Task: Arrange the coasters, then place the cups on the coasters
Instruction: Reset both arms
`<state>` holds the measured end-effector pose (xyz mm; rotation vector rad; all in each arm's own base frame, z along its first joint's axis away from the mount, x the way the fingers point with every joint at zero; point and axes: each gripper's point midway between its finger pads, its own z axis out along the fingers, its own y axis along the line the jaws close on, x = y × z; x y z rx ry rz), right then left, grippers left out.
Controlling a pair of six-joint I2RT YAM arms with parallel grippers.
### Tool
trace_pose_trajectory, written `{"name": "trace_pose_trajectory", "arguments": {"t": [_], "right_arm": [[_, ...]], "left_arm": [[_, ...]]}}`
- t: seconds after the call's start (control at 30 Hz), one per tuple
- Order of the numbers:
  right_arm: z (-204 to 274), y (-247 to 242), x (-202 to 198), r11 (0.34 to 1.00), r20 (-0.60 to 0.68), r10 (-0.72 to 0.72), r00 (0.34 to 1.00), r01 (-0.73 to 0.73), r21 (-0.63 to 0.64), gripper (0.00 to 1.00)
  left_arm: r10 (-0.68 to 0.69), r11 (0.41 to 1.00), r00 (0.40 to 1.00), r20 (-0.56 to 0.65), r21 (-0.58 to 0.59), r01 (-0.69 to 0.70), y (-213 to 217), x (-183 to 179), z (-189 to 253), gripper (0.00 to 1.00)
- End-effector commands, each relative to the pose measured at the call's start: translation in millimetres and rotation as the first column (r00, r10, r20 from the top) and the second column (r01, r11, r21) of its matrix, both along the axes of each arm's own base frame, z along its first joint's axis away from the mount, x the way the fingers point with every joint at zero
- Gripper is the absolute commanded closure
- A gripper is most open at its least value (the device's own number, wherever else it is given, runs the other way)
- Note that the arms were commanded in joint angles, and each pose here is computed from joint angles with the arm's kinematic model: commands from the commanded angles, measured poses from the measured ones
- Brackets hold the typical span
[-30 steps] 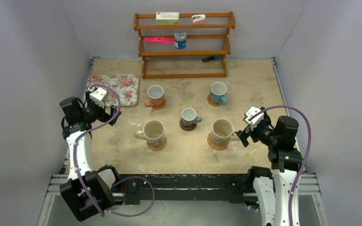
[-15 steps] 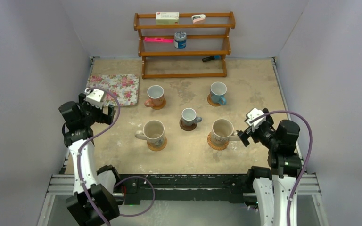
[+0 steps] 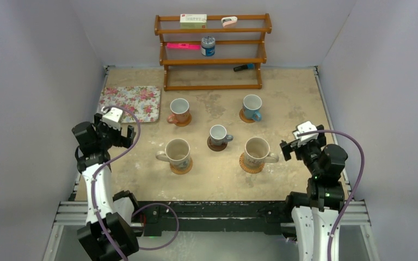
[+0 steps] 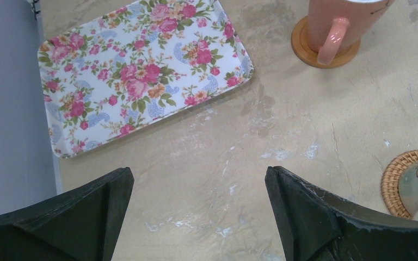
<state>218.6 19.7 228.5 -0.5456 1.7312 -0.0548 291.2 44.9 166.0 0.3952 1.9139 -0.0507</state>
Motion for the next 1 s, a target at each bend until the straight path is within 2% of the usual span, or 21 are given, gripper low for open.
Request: {"name": "trace_pose_trajectory", "arguments": {"t": [0.0, 0.23, 0.53, 0.7, 0.77, 0.87, 0.97], "right_arm": [[13.0, -13.2, 8.3, 0.994, 0.058, -0.099, 0.993, 0.096, 0.041, 0.01], [12.0, -13.3, 6.0, 0.994, 0.052, -0.103, 0.993, 0.101, 0.045, 0.01], [21.5, -37.2, 12.2, 0.965, 0.089, -0.255, 0.963, 0.248, 0.082, 0.01], [24.3, -43.6, 13.8, 0.952, 0.095, -0.298, 0.95, 0.289, 0.103, 0.01], [23.3, -44.1, 14.0, 0.95, 0.093, -0.303, 0.949, 0.293, 0.106, 0.01], [23.5, -45.5, 14.1, 0.948, 0.095, -0.31, 0.946, 0.3, 0.107, 0.01], [26.0, -46.5, 13.3, 0.944, 0.1, -0.32, 0.942, 0.308, 0.115, 0.01]], "left_arm": [[-0.021, 1.0, 0.999, 0.027, 0.007, 0.021, 0.2, 3.9, 0.7, 0.0], [-0.039, 0.999, 0.999, 0.033, 0.022, 0.038, -4.4, -2.7, 1.9, 0.0], [0.063, 0.998, 0.997, 0.052, 0.025, -0.065, 7.5, 6.3, 0.4, 0.0], [0.082, 0.988, 0.995, 0.049, 0.13, -0.088, -10.8, 25.2, -4.7, 0.0], [0.073, 0.989, 0.996, 0.052, 0.125, -0.079, -17.8, 29.0, -0.3, 0.0], [0.092, 0.987, 0.991, 0.098, 0.122, -0.104, -15.4, 31.0, 17.4, 0.0], [0.099, 0.984, 0.973, 0.207, 0.129, -0.127, -14.8, 25.3, 41.8, 0.0]]}}
